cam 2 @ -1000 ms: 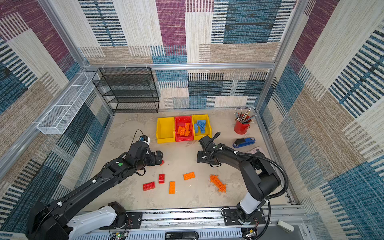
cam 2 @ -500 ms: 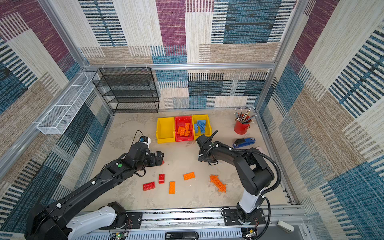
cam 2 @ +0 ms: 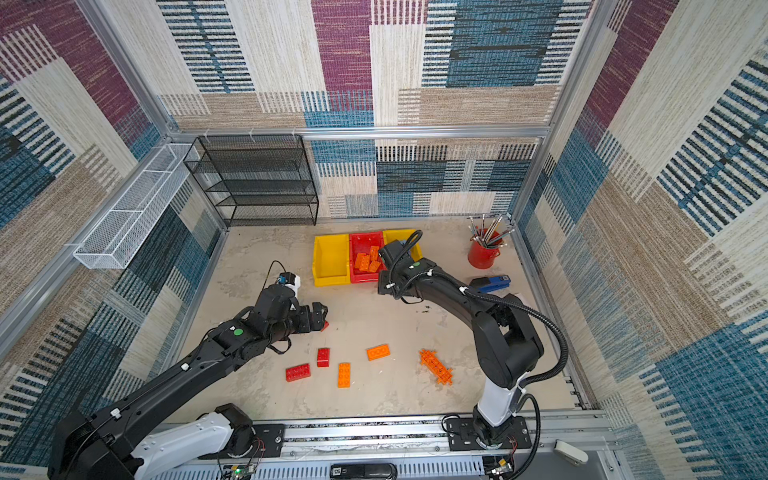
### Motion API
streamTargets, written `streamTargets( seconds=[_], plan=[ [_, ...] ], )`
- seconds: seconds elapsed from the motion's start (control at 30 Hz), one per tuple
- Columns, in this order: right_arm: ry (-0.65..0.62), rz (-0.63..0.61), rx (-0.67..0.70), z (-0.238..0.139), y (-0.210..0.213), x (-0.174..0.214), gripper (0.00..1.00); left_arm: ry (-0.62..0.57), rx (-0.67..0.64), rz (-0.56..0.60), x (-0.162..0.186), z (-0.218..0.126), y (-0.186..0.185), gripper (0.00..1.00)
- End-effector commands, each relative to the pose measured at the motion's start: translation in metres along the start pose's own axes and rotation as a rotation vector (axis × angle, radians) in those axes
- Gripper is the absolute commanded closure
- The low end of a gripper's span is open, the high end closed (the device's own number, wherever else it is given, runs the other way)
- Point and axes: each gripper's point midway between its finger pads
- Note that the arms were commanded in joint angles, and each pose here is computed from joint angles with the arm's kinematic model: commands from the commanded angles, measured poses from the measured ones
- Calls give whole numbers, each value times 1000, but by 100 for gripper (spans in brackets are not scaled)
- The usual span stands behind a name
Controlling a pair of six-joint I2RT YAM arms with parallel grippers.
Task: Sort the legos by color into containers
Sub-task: 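Carry the orange brick with the right gripper into the red bin and release, then move the right gripper back and grasp an orange brick near the robot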
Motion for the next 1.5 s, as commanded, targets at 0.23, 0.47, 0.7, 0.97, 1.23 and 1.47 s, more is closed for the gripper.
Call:
streamTargets(
  seconds=[0.23, 0.47, 0.7, 0.97, 1.23, 1.47],
  plan=[
    [-91, -196, -21, 48, 54, -93, 43, 20, -45, 13, 2, 2, 7, 1],
    [-74, -233, 1, 95, 60, -120, 42, 3, -106, 24, -4, -6, 17, 1],
    [-94, -230, 1, 107, 58, -132, 33, -2, -129, 38, -7, -15, 21, 1],
    [-133, -257, -22, 63, 66, -143, 16, -14, -141, -4, -6, -24, 27, 1],
    [-97, -243, -55, -5, 68, -66, 17, 40, -47, -64, 19, -35, 21, 1],
    [32, -168, -112, -35, 52, 60, 21, 82, 25, -134, 60, -54, 29, 1]
  ],
)
Point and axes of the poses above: each gripper's point midway between its finger pads, its own z axis out along the fingers, its own y axis along the line the jaws close on, x = y × z, and after that the axes turned 1 degree about -z, right-handed
